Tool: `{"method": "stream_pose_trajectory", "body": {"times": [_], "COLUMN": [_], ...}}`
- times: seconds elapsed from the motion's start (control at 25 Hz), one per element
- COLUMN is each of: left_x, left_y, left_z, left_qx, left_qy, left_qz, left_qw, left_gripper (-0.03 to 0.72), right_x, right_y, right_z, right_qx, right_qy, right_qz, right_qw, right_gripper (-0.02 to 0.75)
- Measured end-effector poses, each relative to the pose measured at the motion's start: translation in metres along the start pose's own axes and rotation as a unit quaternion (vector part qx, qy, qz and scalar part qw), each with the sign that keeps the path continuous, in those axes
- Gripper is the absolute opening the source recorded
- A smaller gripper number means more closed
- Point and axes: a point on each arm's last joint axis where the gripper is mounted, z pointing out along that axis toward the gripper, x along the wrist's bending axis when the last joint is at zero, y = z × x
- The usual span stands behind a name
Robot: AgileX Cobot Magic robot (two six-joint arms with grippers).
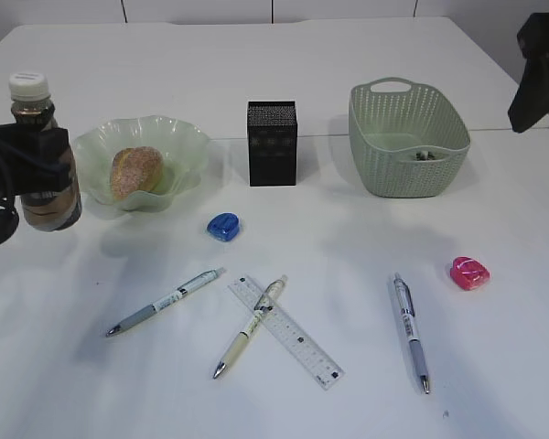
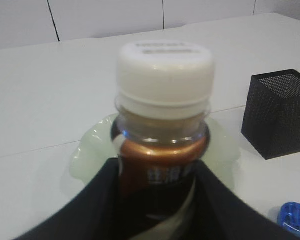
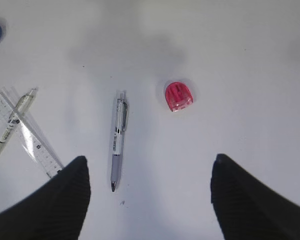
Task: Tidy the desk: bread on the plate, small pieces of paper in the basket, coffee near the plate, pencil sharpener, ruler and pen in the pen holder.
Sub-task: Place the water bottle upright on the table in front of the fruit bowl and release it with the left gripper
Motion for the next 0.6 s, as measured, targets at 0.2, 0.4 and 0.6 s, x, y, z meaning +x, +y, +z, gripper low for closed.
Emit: {"method": "stream_pose_trajectory", "body": {"times": [0.2,0.4,0.6], "left_x": [0.0,0.0,0.0], "left_y": [-0.016,-0.036,-0.048], "left_z": [0.011,0.021,0.028], "left_qx": [-0.004,-0.008,-0.028], "left_qy": [0.005,0.007,0.01], "left_qz": [-0.002,-0.002,0.0], "left_qw": [1.0,1.0,1.0], "left_gripper": [0.269,0.269,0.269], "right_x": [-0.001,-0.002,-0.002], "right_y": [0.0,0.0,0.0], "right_z": [0.0,0.0,0.0], "right_qx": [-0.001,-0.001,-0.001], "right_qy": [-0.004,-0.009,-0.009], "right_qz": [-0.001,-0.003,-0.004], "right_qw": [1.0,1.0,1.0], "right_gripper": [0.583,0.583,0.583]}}
